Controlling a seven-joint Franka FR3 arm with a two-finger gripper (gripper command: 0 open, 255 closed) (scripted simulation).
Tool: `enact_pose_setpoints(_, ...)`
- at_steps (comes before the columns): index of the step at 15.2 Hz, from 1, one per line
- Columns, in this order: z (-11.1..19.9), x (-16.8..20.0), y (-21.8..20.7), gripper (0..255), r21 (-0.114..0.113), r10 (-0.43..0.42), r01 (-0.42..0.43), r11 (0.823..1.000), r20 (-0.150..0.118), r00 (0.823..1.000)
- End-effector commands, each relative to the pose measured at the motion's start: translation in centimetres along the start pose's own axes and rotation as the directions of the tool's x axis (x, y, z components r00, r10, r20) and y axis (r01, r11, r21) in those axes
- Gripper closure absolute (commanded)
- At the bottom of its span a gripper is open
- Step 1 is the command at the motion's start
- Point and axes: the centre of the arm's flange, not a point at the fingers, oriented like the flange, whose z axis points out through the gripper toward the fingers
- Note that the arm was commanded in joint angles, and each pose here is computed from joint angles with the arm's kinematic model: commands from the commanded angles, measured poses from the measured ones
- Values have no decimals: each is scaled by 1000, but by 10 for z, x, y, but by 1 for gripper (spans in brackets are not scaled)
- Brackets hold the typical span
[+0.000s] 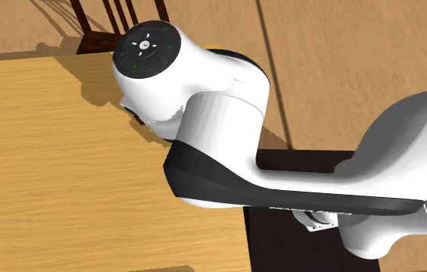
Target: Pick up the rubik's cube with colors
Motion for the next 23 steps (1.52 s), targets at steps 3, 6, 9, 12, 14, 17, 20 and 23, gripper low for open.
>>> enact_pose_setpoints(3,-2,25,48,0,17,-26,26,1000,5,1000)
enact_pose_setpoints(6,-2,47,83,0,31,-45,44,999,8,999)
enact_pose_setpoints(9,-1,70,118,0,45,-63,62,997,12,998)
enact_pose_setpoints(12,10,77,128,0,49,-69,68,996,12,998)
enact_pose_setpoints(14,20,77,128,0,49,-69,68,996,12,998)
enact_pose_setpoints(17,36,77,127,0,49,-69,68,996,12,998)
enact_pose_setpoints(20,39,77,127,0,49,-69,68,996,12,998)
enact_pose_setpoints(23,39,77,127,255,49,-69,68,996,12,998)
